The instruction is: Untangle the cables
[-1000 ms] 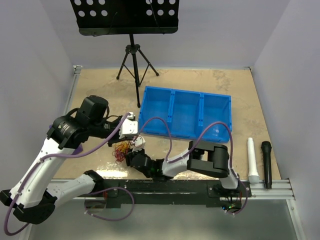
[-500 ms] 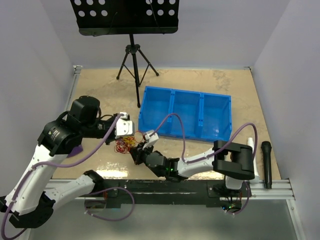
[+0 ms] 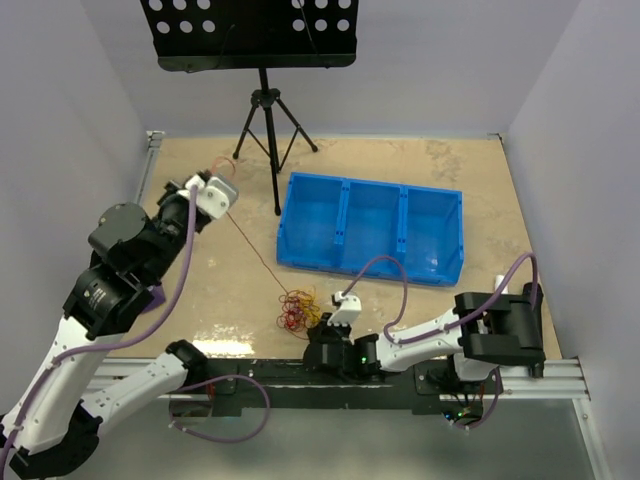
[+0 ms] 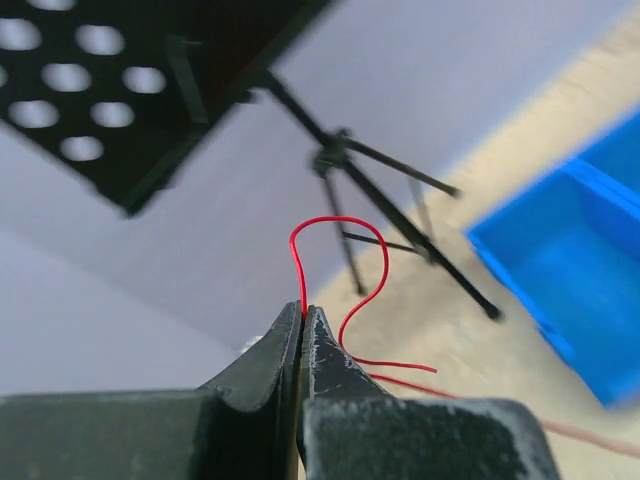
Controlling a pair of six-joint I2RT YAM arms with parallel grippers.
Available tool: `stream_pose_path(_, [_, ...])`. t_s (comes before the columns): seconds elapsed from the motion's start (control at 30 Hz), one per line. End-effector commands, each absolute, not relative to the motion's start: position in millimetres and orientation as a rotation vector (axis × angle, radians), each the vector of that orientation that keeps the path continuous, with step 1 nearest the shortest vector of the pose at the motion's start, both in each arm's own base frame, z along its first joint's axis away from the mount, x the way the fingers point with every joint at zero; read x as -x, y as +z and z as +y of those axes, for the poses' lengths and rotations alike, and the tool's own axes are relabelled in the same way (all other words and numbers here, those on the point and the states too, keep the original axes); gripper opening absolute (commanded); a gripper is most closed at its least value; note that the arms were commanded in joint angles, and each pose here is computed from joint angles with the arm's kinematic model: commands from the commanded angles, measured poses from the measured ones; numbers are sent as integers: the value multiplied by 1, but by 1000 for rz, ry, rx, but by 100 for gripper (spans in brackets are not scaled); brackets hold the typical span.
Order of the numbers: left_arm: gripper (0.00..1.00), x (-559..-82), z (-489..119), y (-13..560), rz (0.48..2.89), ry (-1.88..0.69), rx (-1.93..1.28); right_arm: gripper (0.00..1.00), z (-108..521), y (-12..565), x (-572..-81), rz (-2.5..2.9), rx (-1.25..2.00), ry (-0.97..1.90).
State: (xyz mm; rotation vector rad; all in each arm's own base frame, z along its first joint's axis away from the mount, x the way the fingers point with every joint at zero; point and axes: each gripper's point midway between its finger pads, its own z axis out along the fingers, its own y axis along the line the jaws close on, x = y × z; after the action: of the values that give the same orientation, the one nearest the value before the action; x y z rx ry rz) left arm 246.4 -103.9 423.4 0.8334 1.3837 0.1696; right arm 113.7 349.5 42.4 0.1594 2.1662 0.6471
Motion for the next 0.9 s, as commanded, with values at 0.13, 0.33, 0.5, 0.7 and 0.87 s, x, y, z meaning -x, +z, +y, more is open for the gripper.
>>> stream_pose_path(0.13, [0,-214,7,592,976,470,-77,0,283,-8,-91,2302,-384,411])
stream_pose_path(0.33, [0,-171,46,665,768,590,105,0,273,-25,-75,2362,-433,370])
stream_pose_path(0.5, [0,-144,62,703,648,669,174,0,258,-32,-71,2380,-484,348])
stream_pose_path(0.7, [0,-107,77,757,494,721,251,0,242,-33,-69,2393,-529,333])
stream_pose_path(0.87, [0,-90,74,791,377,781,252,0,243,-34,-68,2404,-536,327])
